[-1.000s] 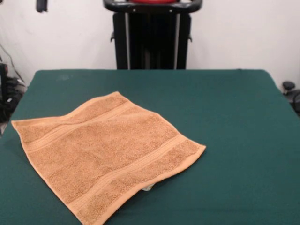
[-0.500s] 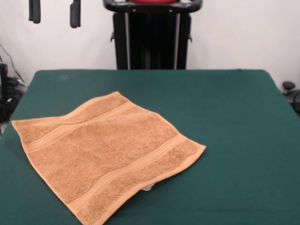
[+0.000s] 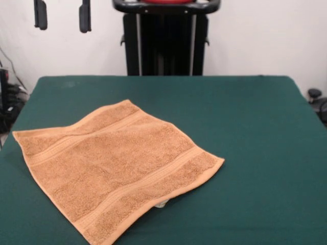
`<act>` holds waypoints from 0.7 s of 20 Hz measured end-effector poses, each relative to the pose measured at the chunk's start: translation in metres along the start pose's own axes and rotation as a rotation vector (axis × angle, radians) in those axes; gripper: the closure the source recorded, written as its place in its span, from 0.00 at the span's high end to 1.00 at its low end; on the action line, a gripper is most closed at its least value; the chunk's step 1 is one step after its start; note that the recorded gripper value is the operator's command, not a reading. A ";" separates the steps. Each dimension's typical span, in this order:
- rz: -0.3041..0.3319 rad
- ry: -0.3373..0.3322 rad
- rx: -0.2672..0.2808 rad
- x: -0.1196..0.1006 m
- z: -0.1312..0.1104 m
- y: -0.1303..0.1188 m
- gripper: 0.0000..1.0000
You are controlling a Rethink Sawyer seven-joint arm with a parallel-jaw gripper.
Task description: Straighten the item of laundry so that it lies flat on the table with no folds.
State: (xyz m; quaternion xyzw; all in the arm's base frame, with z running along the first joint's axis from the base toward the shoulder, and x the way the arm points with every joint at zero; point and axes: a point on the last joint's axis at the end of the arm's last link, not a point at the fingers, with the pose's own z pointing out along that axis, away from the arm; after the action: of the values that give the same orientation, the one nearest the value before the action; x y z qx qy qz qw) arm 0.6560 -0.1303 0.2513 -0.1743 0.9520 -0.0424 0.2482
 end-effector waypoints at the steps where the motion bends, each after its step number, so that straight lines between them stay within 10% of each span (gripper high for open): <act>1: 0.010 0.002 -0.010 0.001 0.004 0.001 1.00; 14: -0.022 0.181 -0.235 0.015 0.029 0.048 1.00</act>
State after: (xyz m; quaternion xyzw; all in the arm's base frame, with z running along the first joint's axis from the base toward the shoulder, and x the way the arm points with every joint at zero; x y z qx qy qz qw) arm 0.6431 -0.0900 0.2114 -0.2083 0.9668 0.0509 0.1387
